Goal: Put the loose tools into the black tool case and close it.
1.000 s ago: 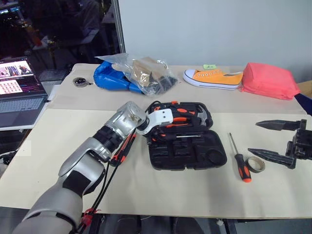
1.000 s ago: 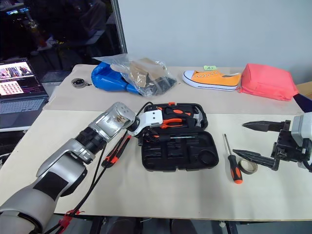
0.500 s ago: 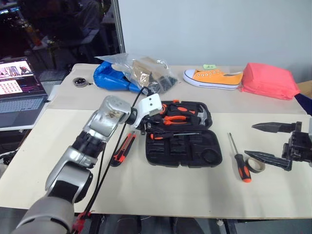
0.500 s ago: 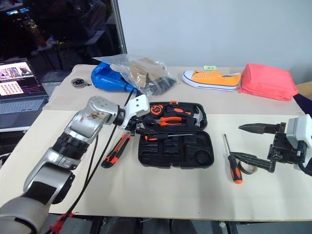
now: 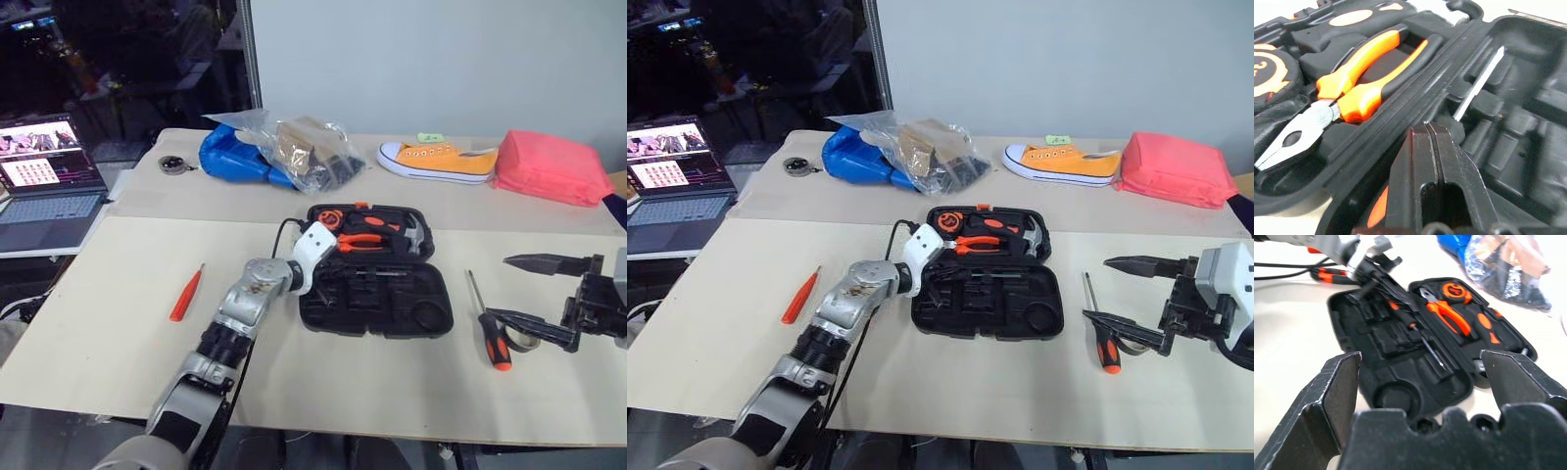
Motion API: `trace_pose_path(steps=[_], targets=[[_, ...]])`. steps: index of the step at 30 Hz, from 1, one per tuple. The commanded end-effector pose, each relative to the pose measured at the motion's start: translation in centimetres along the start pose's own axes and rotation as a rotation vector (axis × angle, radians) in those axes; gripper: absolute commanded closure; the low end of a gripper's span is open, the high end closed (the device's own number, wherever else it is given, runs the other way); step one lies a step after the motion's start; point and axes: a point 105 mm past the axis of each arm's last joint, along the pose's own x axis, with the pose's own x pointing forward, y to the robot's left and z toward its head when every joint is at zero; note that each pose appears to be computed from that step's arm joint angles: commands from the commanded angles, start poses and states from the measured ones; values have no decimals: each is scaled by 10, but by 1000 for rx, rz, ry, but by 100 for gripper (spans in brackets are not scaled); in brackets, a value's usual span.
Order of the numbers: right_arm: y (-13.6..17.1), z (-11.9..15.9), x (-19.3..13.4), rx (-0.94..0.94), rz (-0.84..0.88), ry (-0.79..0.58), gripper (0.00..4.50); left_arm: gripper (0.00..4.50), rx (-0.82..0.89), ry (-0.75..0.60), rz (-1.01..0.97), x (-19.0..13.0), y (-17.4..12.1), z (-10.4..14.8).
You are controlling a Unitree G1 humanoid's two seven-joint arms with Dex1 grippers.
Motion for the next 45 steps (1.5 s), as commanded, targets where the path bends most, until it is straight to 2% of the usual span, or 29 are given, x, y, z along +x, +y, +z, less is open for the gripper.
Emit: trace_pose_path(steps=[1,4,7,9,11,13,15,18,21,22,23,24,40,43,44,45], targets=[[-2,11,-11,-24,-52,5,0,446,-12,190,-44,3,-14,-50],[-4,7,-13,-1,-99,33,0,446,28,195,-56,3,-18,-51],[-10,5,-8,12,-207,39,0,446,49,-1,-45,-4,-17,-18],[-13,-9,-8,55,-269,122,0,446,64,-241,-45,-15,-23,23],[-10,-21,-7,139,-285,180,0,446,-17,-356,-180,-39,-36,48],[-8,-34,-9,176,-323,294,0,396,-59,-419,-278,-57,-46,64],[-11,-48,-9,194,-389,430,0,344,-26,-420,-358,-74,-55,69],[-4,-58,-4,313,-356,491,0,236,-3,-390,-467,-89,-71,75],[-3,-67,5,356,-368,553,76,112,36,-331,-568,-105,-78,77],[-5,-69,5,360,-380,566,115,73,45,-319,-595,-108,-81,78],[-8,-72,6,360,-401,579,136,51,60,-305,-618,-112,-82,79],[-10,-74,7,369,-411,585,171,44,73,-295,-633,-115,-83,80],[-20,-111,19,475,-415,769,171,44,97,-295,-586,-114,-82,81],[-19,-114,17,466,-413,795,239,44,108,-294,-593,-117,-82,83],[-21,-112,14,463,-424,791,285,44,118,-294,-594,-117,-83,83],[-23,-110,11,461,-432,786,312,44,125,-294,-595,-117,-83,83]])
